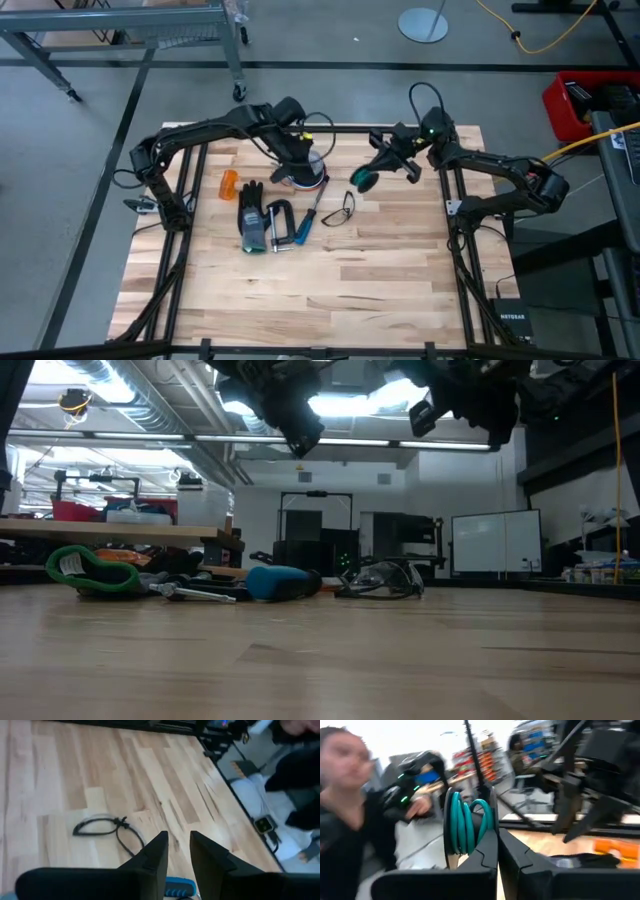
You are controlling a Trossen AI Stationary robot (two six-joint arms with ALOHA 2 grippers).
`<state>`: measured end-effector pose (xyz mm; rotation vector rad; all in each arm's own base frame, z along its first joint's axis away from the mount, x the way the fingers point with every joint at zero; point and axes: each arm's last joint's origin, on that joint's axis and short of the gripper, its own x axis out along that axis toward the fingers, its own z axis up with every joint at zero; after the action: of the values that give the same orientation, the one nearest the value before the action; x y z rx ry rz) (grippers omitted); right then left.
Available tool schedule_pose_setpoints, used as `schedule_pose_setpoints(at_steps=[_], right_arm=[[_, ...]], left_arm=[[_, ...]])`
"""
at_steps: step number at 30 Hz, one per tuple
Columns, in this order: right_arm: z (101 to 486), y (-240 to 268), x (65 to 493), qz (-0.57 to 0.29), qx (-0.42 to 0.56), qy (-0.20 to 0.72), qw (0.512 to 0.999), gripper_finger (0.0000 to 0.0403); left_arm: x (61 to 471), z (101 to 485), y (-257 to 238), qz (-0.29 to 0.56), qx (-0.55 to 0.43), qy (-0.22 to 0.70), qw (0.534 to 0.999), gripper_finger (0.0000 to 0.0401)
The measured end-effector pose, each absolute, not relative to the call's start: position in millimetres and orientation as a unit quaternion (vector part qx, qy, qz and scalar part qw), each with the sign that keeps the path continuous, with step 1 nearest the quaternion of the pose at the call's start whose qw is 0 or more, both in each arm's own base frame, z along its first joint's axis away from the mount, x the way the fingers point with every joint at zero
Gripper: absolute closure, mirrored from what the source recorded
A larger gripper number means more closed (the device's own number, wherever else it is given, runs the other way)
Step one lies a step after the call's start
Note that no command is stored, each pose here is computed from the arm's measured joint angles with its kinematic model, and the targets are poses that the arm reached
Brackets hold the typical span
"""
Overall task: Coil cords
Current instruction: Uncoil the wire from the cable spool
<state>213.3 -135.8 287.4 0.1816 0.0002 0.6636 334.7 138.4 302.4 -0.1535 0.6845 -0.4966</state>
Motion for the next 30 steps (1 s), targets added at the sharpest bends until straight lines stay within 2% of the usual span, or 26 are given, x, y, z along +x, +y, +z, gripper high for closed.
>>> schedule_pose_setpoints(at_steps=[7,21,25,30], right_arm=[[286.7,-132.1,208.9,0.419,0.039,0.014,0.907,0.0402],[286.2,-131.6,208.4,0.43,0.038,0.018,0.902,0.0402],[287.4,-133.0,209.9,0.395,0.038,0.006,0.918,0.0402],[290.1,-136.9,213.2,0.31,0.041,-0.025,0.95,0.0402]], left_arm=[[348.8,284.5,128.4,-0.206,0.013,0.385,0.899,0.0335],[371.6,235.7,135.9,-0.198,-0.003,0.437,0.877,0.0336],[381.1,222.6,133.6,-0.204,0.003,0.437,0.876,0.0336],[396.0,222.5,132.6,-0.197,0.033,0.389,0.899,0.0336]])
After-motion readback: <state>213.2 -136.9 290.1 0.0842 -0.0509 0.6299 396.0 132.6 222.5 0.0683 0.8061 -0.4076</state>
